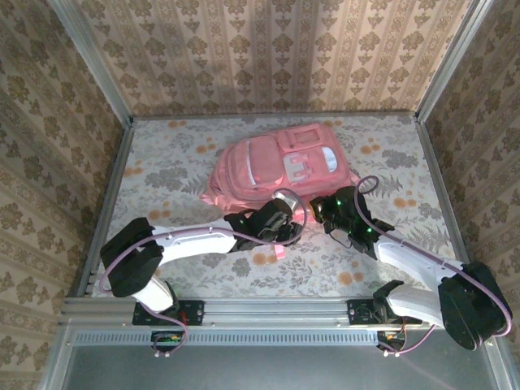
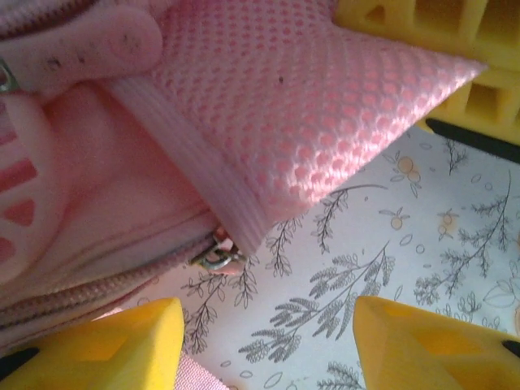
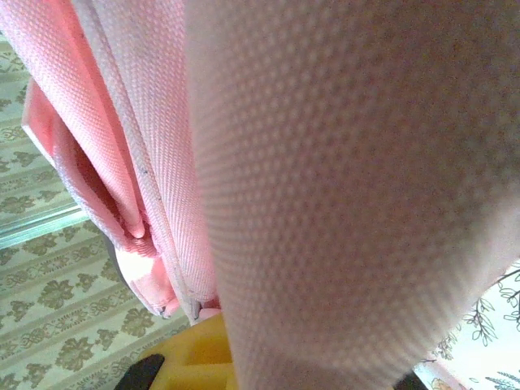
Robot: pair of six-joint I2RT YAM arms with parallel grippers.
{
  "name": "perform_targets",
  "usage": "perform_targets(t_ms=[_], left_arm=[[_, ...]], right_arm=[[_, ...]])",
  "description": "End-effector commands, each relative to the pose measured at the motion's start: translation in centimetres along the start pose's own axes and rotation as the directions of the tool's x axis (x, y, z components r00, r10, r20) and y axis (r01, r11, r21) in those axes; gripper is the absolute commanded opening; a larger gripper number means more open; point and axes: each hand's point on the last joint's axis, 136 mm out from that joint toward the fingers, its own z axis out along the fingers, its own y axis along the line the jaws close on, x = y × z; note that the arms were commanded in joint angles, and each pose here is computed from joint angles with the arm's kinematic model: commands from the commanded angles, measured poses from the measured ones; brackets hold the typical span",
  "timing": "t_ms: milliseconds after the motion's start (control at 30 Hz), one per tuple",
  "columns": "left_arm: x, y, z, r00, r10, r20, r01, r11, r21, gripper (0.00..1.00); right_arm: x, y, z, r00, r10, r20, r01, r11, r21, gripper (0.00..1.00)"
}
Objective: Pack the student bag
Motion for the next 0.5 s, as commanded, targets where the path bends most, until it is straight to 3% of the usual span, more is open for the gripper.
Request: perform_targets(t_ms=[0,200,467], left_arm=[[-2.2,0.6,0.3,0.998,0.019,0.054,-0.016,0.999,-0.051,0.61],[-3.4,1.4,1.2,0.997,0.041,0.066,-0.035,0.995,-0.097,0.58],[-4.4,2.6,1.9,0.995,0.064,0.08,-0.051,0.988,-0.147,0.3]], right_arm=[[0.3,6.4,-1.8,1.0,0.0,0.003,0.001,0.982,-0.188,0.0],[0.5,6.7,-1.9,1.0,0.006,-0.005,-0.007,0.979,-0.204,0.0],[0.6,6.7,-1.9,1.0,0.005,-0.014,-0.007,0.978,-0.209,0.0]])
